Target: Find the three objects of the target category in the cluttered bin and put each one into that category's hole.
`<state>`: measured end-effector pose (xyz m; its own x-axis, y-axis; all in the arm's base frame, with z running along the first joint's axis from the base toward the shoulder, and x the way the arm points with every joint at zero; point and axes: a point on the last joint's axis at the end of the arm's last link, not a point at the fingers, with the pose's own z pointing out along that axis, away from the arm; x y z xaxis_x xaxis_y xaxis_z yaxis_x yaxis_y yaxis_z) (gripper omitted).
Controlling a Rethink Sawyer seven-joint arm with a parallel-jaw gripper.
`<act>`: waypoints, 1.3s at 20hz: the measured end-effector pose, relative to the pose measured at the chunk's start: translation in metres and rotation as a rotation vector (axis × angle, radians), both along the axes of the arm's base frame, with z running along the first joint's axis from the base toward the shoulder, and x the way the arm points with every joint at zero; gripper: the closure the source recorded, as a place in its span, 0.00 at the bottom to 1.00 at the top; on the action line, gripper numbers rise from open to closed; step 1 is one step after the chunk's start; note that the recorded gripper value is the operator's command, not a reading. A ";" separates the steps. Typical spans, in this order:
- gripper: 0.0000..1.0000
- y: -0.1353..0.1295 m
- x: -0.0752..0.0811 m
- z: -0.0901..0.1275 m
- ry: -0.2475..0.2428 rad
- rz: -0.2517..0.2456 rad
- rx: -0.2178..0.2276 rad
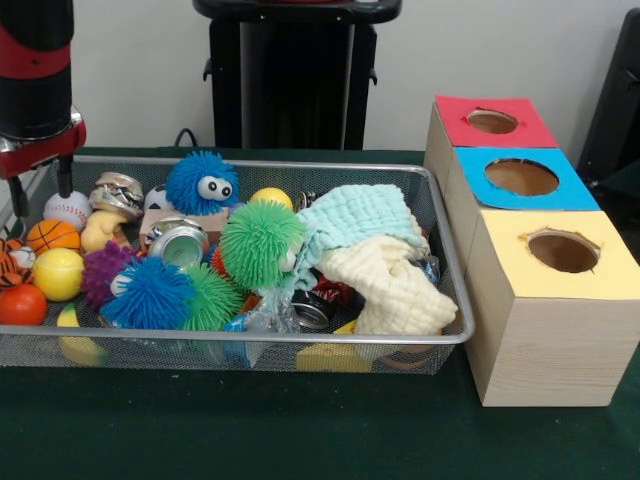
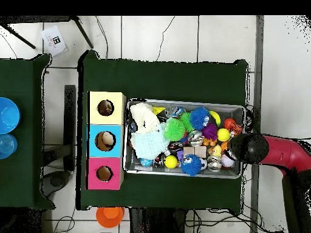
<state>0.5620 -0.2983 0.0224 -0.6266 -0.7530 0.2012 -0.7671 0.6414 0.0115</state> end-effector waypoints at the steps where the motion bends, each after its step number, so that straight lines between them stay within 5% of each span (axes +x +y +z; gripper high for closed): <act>1: 0.00 -0.001 -0.002 -0.002 0.005 0.001 -0.004; 26: 0.00 -0.003 -0.042 -0.037 0.146 -0.008 -0.025</act>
